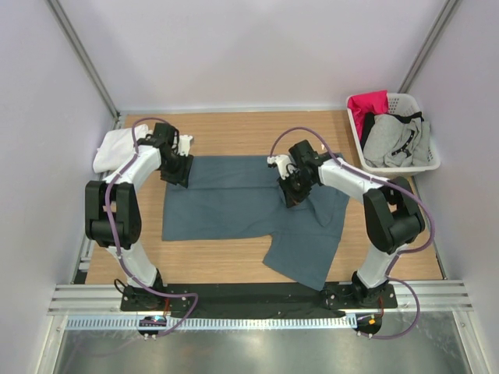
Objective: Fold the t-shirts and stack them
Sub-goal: Fold the tshirt
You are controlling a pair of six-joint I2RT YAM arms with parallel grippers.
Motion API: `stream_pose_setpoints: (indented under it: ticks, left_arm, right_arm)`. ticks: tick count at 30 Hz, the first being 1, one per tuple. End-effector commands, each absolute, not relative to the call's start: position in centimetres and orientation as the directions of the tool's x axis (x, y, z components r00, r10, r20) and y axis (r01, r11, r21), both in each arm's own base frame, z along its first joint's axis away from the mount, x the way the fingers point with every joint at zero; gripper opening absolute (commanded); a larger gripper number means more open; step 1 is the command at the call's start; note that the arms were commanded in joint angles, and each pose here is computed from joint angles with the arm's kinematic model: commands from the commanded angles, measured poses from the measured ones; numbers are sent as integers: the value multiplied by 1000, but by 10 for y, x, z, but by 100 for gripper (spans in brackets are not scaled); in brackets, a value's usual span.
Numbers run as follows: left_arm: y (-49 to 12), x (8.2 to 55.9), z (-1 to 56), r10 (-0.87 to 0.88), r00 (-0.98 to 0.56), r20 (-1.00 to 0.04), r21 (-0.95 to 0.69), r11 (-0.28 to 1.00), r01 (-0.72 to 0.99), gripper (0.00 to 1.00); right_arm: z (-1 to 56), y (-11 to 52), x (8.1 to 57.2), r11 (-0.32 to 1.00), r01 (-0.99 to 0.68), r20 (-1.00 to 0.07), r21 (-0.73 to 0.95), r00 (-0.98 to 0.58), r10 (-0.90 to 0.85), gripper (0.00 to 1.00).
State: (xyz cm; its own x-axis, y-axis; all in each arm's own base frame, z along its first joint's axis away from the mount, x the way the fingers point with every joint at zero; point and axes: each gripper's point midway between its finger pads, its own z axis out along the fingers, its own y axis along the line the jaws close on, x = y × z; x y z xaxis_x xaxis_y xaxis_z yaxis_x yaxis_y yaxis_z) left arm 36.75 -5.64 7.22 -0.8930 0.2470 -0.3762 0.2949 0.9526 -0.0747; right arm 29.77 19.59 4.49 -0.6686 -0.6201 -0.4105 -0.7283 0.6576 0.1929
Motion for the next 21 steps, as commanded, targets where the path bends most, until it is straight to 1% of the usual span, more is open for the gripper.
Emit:
stream_pose_setpoints:
  ticks: [1,5,9,11,12,13,14,16,17,20,21]
  left_arm:
    - [-59,380,88,231,-866,-444,-79,952,295,45]
    - [-61,381,86,219,-867,-447,-91,953,288,45]
    - [-61,380,86,221,-867,-447,-91,953,290,45]
    - [-61,379,86,222,-866,-448,-88,953,290,45]
    - [-60,379,86,224,-866,-447,-85,953,290,45]
    - [-60,379,86,224,-866,-447,-82,954,289,45]
    - [-59,379,87,224,-865,-450,-77,955,287,45]
    - [-57,380,90,227,-861,-455,-63,956,285,45]
    - [-55,381,91,230,-859,-458,-56,957,286,45]
    - [-53,384,96,232,-852,-469,-39,958,283,45]
    - [-52,385,98,230,-852,-470,-37,960,279,45]
  right_arm:
    - [81,209,285,613,-758,-463,224,-636,-617,1]
    - [82,213,268,586,-768,-450,260,-633,-630,1]
    - [80,224,260,556,-772,-444,308,-633,-634,2]
    - [80,229,261,546,-771,-445,326,-635,-631,13]
    - [78,230,261,544,-768,-435,336,-639,-634,20]
    - [79,233,263,538,-769,-439,345,-639,-632,35]
    - [85,236,267,533,-773,-454,344,-634,-626,39]
    - [102,242,280,525,-788,-501,322,-612,-611,43]
    - [108,243,286,534,-788,-522,305,-608,-598,43]
    - [132,239,316,602,-755,-592,261,-618,-518,43]
    - [137,237,323,636,-722,-600,274,-645,-473,43]
